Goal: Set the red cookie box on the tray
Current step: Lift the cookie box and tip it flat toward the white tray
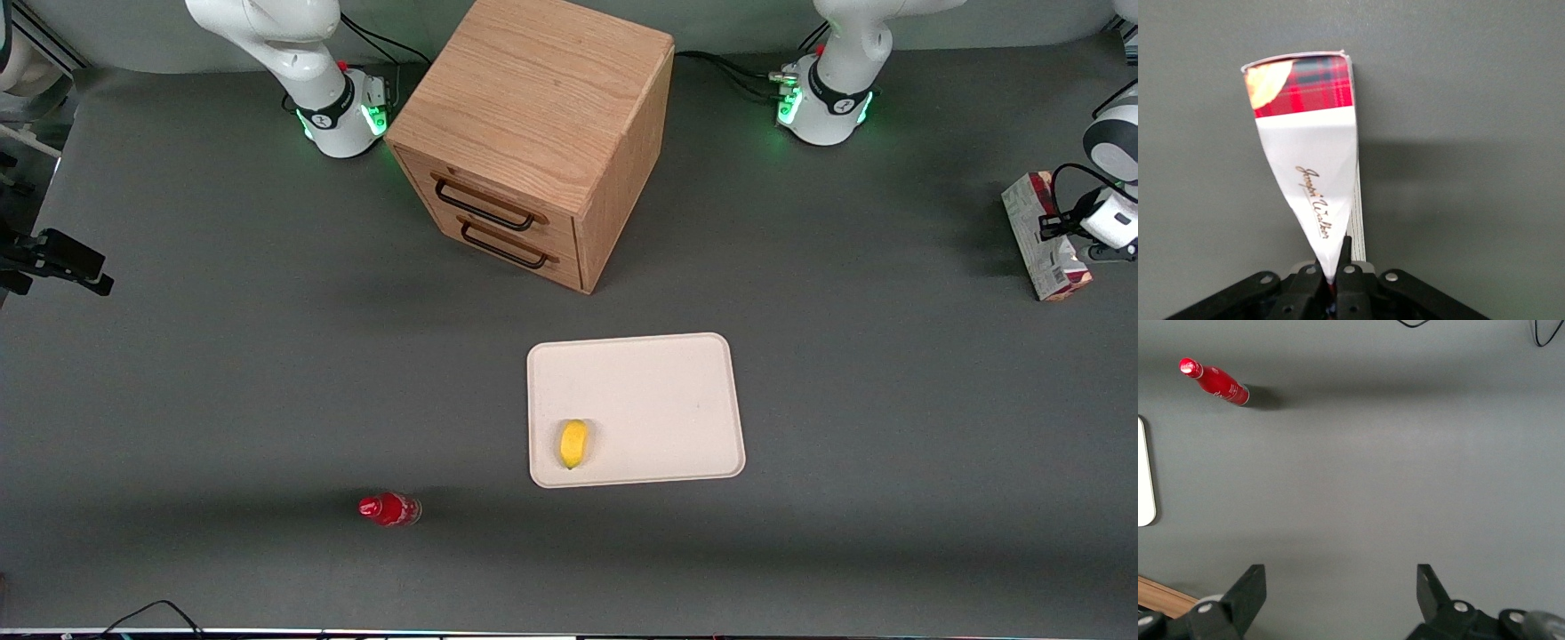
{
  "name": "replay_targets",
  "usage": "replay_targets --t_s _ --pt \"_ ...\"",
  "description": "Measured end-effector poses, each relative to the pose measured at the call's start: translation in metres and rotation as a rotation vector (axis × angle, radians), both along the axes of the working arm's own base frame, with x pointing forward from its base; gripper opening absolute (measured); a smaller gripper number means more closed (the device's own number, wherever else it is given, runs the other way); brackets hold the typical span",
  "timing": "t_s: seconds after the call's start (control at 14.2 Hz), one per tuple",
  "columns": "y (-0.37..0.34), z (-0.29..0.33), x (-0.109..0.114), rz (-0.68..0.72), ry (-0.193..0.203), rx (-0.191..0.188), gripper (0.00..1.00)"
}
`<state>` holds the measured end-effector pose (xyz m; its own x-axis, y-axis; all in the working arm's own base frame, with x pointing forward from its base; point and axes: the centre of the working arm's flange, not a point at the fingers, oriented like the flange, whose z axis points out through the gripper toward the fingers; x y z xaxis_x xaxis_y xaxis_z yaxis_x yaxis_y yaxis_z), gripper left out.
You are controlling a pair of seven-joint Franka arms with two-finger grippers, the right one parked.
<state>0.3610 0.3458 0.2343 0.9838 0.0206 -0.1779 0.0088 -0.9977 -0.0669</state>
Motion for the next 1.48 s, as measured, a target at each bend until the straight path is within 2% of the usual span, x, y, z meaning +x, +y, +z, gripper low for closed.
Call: replay_targets --t_s 0.21,0.49,0.64,0.85,1.06,1.2,1.34,1.48 --pt "0.012 0.048 0.031 -0.008 0.030 -0.048 0.04" --pt "-0.004 0.174 0.107 -0.075 0.045 -0.109 0.04" --pt "-0.040 0.245 0.145 -0.090 0.038 -0.111 0.04" --pt "-0.113 0.322 0.185 -0.070 0.017 -0.095 0.04" --pt "-0.215 0.359 0.215 -0.030 0.000 -0.088 0.04" --pt "-0.312 0.365 0.230 0.007 -0.009 -0.080 0.04" --pt "-0.399 0.357 0.234 0.022 -0.004 -0.077 0.04" --pt "-0.458 0.340 0.241 0.023 -0.019 -0.091 0.04"
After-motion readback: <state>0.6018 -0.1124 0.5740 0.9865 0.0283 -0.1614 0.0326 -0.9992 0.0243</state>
